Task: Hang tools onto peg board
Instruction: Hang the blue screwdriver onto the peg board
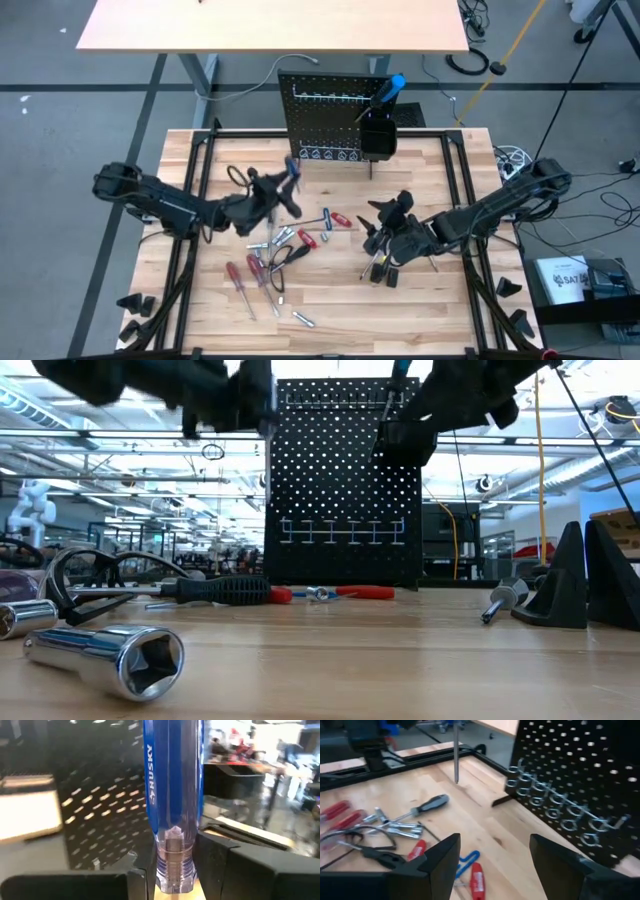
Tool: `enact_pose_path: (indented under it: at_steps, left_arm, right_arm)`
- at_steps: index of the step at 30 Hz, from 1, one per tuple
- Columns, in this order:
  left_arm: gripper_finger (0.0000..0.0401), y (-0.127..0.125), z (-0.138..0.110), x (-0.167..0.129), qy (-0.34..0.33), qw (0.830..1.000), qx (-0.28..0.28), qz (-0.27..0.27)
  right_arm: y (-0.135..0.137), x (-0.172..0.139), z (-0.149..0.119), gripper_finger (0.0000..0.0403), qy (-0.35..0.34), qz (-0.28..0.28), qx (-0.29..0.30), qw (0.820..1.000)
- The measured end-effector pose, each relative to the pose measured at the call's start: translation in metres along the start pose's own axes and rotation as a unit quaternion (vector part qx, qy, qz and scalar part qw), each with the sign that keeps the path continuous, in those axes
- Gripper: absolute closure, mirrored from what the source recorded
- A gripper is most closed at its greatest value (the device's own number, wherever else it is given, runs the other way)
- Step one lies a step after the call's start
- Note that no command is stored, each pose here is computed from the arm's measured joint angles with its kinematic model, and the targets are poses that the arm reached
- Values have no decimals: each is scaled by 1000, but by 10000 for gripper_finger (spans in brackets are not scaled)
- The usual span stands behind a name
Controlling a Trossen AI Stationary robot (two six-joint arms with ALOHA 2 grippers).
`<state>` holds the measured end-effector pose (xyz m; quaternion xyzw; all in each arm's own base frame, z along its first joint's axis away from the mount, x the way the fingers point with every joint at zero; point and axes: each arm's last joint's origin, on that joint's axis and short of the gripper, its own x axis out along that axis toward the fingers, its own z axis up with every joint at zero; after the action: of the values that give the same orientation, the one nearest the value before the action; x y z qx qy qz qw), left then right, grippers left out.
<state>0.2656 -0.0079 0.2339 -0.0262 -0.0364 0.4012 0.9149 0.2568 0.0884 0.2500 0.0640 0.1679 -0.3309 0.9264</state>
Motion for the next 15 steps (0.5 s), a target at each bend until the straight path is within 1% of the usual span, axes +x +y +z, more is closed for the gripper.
enact_pose_path:
  at_steps: [2,4,6,8,10,15]
  left_arm:
    - [300,18,-11,11,8,999,-31,23]
    - [300,36,-18,21,6,998,-58,30]
    - [300,48,-17,27,-18,995,-95,24]
    - [300,56,-11,30,-52,991,-119,19]
    - [300,62,-7,33,-71,989,-124,25]
    - [301,73,-3,40,-90,988,-120,39]
  right_arm:
    - [1,1,-1,171,0,-1,1,1000]
    - [2,2,-2,171,2,-3,-3,1000]
    - [2,3,-3,171,3,-4,-3,1000]
    - [2,3,-3,172,2,-4,2,1000]
    - [2,3,-3,172,2,-5,6,1000]
    - [1,6,-1,172,-3,-10,15,1000]
